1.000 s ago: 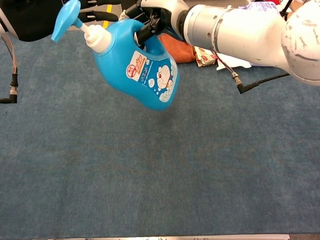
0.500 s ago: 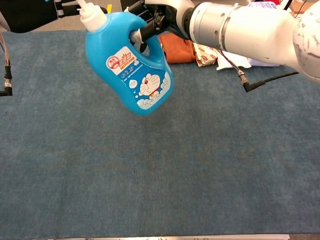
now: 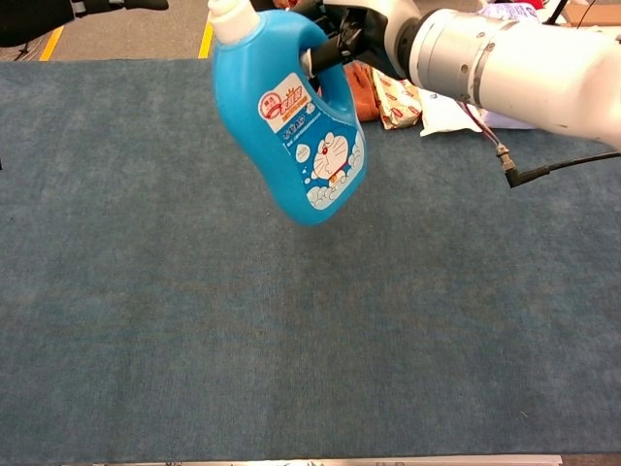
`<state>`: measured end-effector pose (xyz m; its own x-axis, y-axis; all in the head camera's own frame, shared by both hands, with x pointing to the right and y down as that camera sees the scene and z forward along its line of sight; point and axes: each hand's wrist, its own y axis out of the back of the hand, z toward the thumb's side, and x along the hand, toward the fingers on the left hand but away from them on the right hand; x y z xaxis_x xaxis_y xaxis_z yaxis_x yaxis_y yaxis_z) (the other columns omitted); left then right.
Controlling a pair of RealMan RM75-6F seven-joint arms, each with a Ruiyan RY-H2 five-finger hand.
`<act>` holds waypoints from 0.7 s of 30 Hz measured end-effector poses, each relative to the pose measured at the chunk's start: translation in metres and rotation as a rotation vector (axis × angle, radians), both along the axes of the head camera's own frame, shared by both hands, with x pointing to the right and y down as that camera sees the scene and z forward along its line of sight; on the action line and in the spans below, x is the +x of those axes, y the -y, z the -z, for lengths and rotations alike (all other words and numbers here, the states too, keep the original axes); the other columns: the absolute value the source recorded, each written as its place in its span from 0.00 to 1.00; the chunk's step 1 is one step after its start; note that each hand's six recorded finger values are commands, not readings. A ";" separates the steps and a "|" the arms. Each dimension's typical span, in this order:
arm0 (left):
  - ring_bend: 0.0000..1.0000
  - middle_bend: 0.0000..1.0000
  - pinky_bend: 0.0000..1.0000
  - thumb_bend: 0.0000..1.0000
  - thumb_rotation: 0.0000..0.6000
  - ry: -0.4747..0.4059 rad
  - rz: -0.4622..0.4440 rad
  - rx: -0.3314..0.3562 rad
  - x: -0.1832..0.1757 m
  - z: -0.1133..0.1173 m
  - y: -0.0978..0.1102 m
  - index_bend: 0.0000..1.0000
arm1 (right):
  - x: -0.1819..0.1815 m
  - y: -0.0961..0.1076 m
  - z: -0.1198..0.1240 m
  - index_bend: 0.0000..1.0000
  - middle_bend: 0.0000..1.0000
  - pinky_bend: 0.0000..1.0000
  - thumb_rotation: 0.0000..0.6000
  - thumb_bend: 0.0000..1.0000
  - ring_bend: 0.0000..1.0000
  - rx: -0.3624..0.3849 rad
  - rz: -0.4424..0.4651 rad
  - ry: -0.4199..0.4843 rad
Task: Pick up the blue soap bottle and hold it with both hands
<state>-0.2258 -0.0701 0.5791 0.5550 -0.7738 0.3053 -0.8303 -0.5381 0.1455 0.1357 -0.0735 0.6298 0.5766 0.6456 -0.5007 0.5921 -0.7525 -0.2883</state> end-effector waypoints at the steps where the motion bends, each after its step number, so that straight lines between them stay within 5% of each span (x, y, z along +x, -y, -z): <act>1: 0.12 0.21 0.24 0.31 0.35 0.008 0.002 0.006 -0.002 0.000 0.000 0.24 | 0.003 0.000 0.001 0.70 0.57 0.53 1.00 0.56 0.47 0.001 -0.009 0.005; 3: 0.12 0.21 0.24 0.31 0.43 0.028 0.008 0.019 -0.006 0.000 0.000 0.24 | 0.011 0.000 0.003 0.71 0.57 0.53 1.00 0.56 0.48 0.005 -0.030 0.019; 8: 0.12 0.21 0.24 0.31 0.95 0.089 0.005 0.051 -0.014 -0.001 -0.001 0.24 | 0.033 -0.002 0.009 0.72 0.58 0.54 1.00 0.56 0.49 0.018 -0.084 0.052; 13: 0.12 0.21 0.24 0.31 1.00 0.207 -0.029 0.101 -0.023 -0.007 -0.003 0.24 | 0.056 -0.007 0.015 0.74 0.58 0.54 1.00 0.56 0.49 0.028 -0.135 0.085; 21: 0.12 0.21 0.24 0.31 1.00 0.532 -0.112 0.281 -0.043 -0.019 -0.011 0.26 | 0.088 -0.018 0.022 0.74 0.58 0.54 1.00 0.56 0.49 0.045 -0.191 0.126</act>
